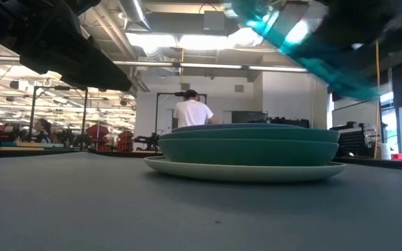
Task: Stack plastic plates
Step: Stack the blue plate on the green plate
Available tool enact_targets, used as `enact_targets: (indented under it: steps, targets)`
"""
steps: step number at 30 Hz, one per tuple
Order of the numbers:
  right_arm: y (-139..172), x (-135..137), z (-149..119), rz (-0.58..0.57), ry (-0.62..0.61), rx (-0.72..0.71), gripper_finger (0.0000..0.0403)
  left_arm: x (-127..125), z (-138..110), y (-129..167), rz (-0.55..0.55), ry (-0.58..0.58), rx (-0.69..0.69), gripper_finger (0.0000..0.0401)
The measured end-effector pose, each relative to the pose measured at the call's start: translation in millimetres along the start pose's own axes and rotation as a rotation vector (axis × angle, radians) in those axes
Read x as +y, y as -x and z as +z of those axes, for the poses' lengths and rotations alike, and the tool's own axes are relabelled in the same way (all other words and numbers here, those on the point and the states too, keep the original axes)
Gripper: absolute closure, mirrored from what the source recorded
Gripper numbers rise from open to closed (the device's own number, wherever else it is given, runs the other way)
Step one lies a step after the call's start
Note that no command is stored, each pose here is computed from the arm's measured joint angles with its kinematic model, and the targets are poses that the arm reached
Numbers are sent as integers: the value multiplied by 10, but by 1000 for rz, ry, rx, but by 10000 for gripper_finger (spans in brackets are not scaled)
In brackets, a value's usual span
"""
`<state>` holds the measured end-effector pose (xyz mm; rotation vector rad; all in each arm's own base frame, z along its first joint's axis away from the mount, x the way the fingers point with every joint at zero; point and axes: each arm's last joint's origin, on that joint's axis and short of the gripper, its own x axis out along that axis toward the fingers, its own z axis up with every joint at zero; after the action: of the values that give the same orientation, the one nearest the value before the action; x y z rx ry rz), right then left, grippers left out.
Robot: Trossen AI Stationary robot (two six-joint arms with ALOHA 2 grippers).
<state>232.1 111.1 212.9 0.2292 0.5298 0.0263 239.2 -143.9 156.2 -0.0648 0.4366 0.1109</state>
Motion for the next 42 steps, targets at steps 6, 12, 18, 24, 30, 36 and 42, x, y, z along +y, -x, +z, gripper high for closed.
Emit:
enact_targets:
  steps: [6, 12, 18, 24, 30, 36, 42]
  targets:
    - [-109, -333, 192, -110, -25, -78, 402, 0, 0, 0, 0, 0, 0, 305]
    - [-150, -676, 307, -220, -89, -104, 401, 0, 0, 0, 0, 0, 0, 305]
    - [-179, -900, 330, -303, -119, -91, 401, 0, 0, 0, 0, 0, 0, 305]
    - [-329, -968, 214, -339, -108, -16, 401, -1, -1, 1, 0, -1, 1, 305]
    - [-423, -988, 135, -352, -104, 26, 400, -1, 0, 1, 0, -1, 1, 305]
    - [-430, -984, 131, -336, -113, 30, 358, 0, 0, 1, 1, -4, 0, 305]
    - [-381, -968, 171, -315, -54, 23, 289, 9, 21, 15, 16, -18, -12, 305]
